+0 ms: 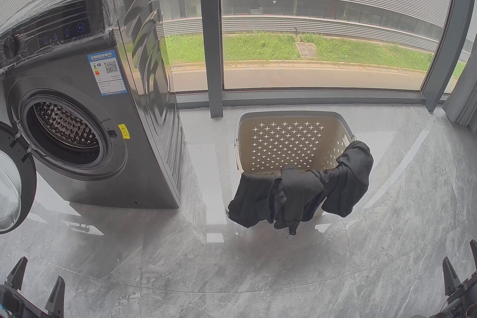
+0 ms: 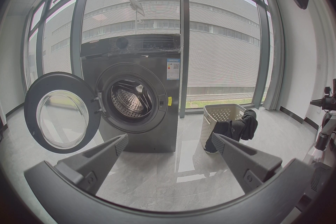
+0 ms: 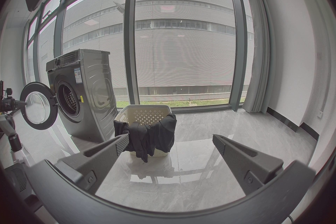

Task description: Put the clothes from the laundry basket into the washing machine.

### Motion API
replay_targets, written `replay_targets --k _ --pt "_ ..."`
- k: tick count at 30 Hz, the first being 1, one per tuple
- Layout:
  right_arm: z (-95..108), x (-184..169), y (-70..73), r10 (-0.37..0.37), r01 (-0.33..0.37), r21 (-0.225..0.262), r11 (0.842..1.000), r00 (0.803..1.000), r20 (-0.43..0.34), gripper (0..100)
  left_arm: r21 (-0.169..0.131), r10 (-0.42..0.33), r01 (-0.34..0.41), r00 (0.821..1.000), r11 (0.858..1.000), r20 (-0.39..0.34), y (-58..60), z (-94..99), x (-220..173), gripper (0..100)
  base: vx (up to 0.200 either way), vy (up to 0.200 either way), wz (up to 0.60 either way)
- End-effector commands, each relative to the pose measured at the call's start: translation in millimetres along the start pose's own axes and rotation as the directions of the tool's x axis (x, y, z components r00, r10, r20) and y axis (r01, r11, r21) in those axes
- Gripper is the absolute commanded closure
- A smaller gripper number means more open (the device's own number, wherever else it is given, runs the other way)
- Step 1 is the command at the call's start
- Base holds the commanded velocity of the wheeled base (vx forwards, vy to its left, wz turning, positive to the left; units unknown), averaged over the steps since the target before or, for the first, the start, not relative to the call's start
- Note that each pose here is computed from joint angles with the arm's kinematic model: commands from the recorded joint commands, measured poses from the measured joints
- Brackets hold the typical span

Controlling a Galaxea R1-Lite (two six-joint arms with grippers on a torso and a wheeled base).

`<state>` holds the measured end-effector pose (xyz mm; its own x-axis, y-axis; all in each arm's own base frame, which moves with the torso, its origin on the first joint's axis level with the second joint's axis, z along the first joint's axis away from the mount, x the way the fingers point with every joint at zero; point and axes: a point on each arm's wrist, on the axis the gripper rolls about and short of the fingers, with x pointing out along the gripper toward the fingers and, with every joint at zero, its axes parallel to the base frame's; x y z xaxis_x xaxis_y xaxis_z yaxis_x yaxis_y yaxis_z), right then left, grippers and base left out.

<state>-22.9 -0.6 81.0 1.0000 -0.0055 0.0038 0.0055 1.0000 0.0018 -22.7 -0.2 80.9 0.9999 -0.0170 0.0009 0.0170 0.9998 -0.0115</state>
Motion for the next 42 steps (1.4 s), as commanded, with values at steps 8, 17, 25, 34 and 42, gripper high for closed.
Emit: replay_targets --k 8,17,25,34,42 --pt "-5.3 0.1 0.0 -0.001 0.001 0.000 1.000 1.000 -0.002 0 -0.001 0.000 0.000 1.000 1.000 0.001 0.1 -5.3 -0.1 0 0.200 0.000 0.00" --pt "-5.2 0.1 0.0 -0.001 0.001 0.000 1.000 1.000 -0.001 0 -0.001 0.000 0.000 1.000 1.000 0.001 0.1 -5.3 -0.1 0 0.067 0.000 0.00" --pt "-5.3 0.2 0.1 -0.002 0.002 -0.002 1.000 1.000 -0.004 0 0.001 0.002 -0.002 1.000 1.000 0.001 0.1 -5.3 -0.1 0 0.000 -0.050 0.00" --pt "-5.3 0.2 0.0 -0.001 0.001 -0.002 1.000 1.000 -0.004 0 -0.001 0.000 0.000 1.000 1.000 0.001 0.1 -5.3 -0.1 0 0.000 -0.200 0.00" --pt "-5.3 0.2 0.1 0.001 -0.001 -0.002 1.000 1.000 -0.004 0 -0.001 0.000 0.000 1.000 1.000 0.001 0.1 -5.3 -0.1 0 0.000 -0.200 0.00"
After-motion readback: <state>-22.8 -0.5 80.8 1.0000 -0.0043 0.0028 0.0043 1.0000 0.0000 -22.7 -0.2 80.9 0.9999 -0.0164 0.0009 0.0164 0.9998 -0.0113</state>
